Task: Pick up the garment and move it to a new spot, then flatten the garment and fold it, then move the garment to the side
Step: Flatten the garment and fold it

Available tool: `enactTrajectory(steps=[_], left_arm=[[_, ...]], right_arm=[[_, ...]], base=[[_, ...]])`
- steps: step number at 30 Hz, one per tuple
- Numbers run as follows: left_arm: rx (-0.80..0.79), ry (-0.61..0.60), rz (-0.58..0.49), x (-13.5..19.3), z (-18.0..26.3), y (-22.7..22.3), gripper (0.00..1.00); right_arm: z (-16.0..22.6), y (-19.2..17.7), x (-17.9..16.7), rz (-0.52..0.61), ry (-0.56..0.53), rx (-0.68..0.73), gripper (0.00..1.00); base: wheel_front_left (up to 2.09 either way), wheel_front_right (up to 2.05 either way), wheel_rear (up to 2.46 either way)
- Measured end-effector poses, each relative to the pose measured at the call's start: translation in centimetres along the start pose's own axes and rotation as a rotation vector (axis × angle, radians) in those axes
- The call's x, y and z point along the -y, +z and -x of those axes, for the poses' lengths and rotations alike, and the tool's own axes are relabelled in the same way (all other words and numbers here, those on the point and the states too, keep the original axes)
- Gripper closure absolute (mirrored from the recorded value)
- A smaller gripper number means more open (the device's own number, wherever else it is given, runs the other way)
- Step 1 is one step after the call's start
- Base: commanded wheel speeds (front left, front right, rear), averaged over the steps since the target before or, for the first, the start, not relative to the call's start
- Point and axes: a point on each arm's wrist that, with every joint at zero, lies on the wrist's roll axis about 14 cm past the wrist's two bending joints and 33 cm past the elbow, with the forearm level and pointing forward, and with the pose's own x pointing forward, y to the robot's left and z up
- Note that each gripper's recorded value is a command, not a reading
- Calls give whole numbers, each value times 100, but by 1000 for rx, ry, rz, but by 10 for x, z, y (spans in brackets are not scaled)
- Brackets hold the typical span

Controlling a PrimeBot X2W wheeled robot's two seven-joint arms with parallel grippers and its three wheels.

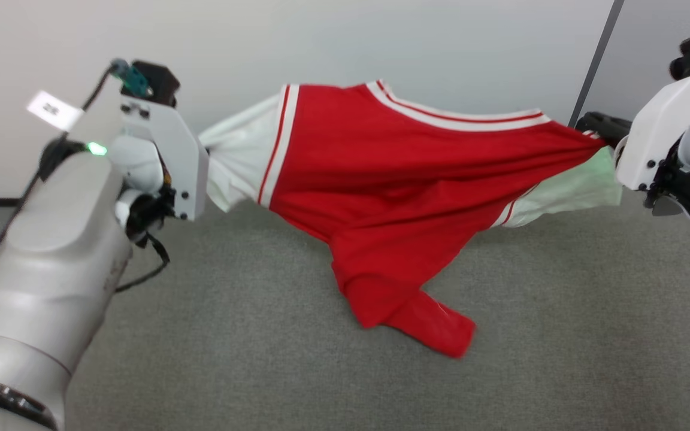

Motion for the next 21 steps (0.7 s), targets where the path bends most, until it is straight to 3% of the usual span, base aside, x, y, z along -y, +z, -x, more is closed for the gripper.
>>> enactTrajectory(steps=[21], left_arm=[[229, -50, -27, 23, 13, 84, 100]], right_arm=[[35, 96, 1, -22, -24, 324, 100]], base=[[0, 0, 0]])
